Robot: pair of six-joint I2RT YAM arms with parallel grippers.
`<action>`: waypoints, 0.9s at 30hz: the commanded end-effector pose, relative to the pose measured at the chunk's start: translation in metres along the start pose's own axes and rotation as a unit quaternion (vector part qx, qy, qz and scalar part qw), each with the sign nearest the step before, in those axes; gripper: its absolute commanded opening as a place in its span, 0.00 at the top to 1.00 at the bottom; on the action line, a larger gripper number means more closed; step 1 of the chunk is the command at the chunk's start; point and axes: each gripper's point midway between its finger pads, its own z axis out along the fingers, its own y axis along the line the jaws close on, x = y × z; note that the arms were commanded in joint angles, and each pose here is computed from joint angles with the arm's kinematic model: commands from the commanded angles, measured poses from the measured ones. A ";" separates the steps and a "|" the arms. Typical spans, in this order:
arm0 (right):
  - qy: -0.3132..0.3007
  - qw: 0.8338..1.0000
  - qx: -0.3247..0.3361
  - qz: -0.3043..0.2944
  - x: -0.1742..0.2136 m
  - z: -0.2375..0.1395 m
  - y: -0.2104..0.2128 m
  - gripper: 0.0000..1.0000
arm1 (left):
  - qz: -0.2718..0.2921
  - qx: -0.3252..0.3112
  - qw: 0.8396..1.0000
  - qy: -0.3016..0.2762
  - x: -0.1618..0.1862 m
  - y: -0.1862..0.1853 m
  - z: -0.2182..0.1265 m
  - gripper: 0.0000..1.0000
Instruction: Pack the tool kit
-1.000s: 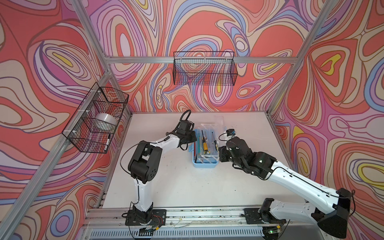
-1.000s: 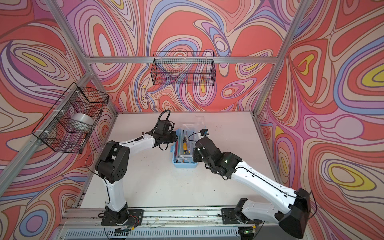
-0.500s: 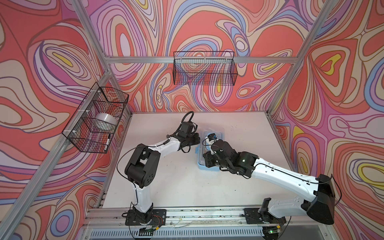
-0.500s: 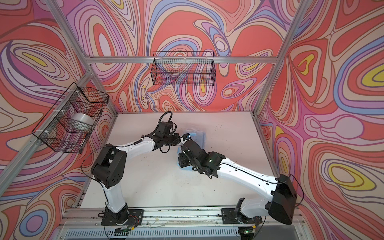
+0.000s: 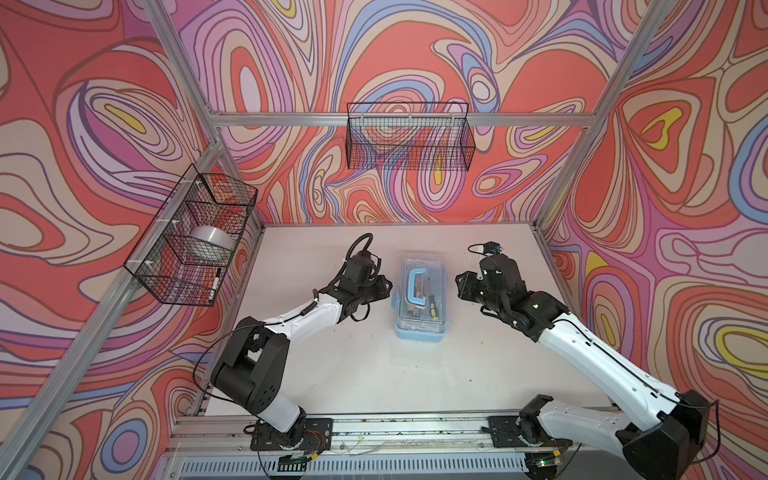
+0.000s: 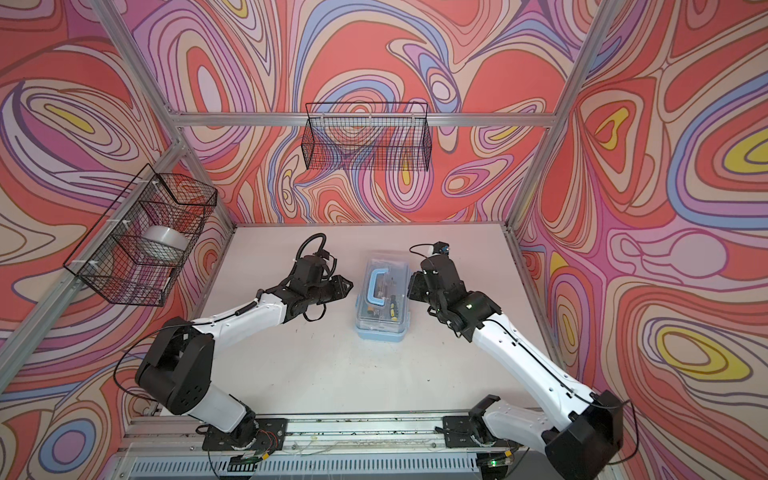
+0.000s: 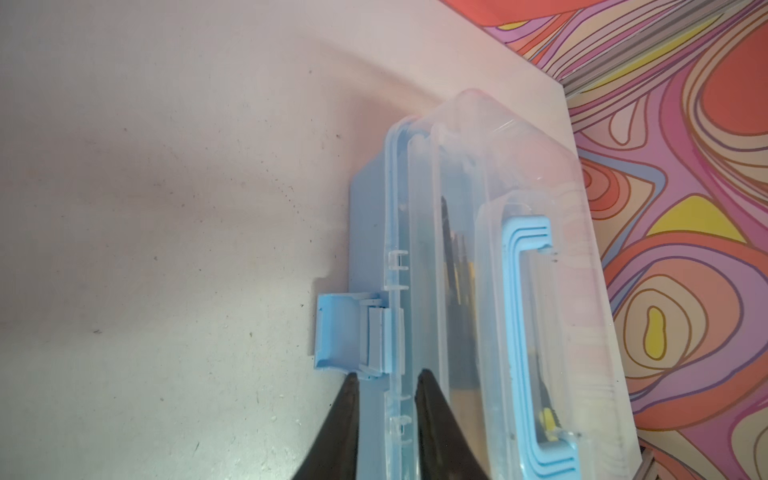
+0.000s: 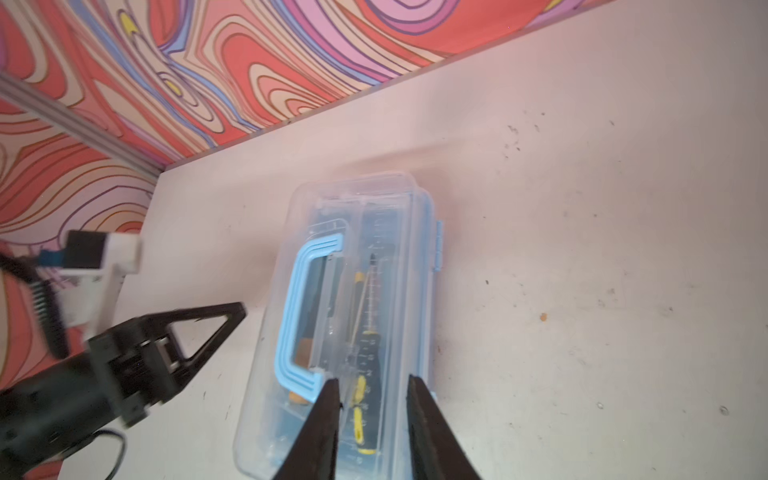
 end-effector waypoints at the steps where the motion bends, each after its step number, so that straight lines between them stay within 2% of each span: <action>1: 0.041 0.999 0.004 0.021 0.013 0.029 -0.020 0.70 | 0.007 0.029 1.000 -0.003 -0.002 -0.013 0.000 0.72; 5: 0.052 0.998 0.020 0.032 0.014 0.056 -0.032 0.70 | 0.010 0.030 0.999 0.021 0.013 -0.016 0.011 0.73; 13: 0.096 0.995 -0.005 0.030 0.029 0.105 -0.024 0.71 | 0.013 0.050 0.998 0.042 0.035 -0.022 0.015 0.74; 27: 0.109 0.993 -0.049 0.014 0.034 0.113 -0.009 0.72 | 0.048 0.062 0.995 0.055 0.059 -0.050 0.004 0.75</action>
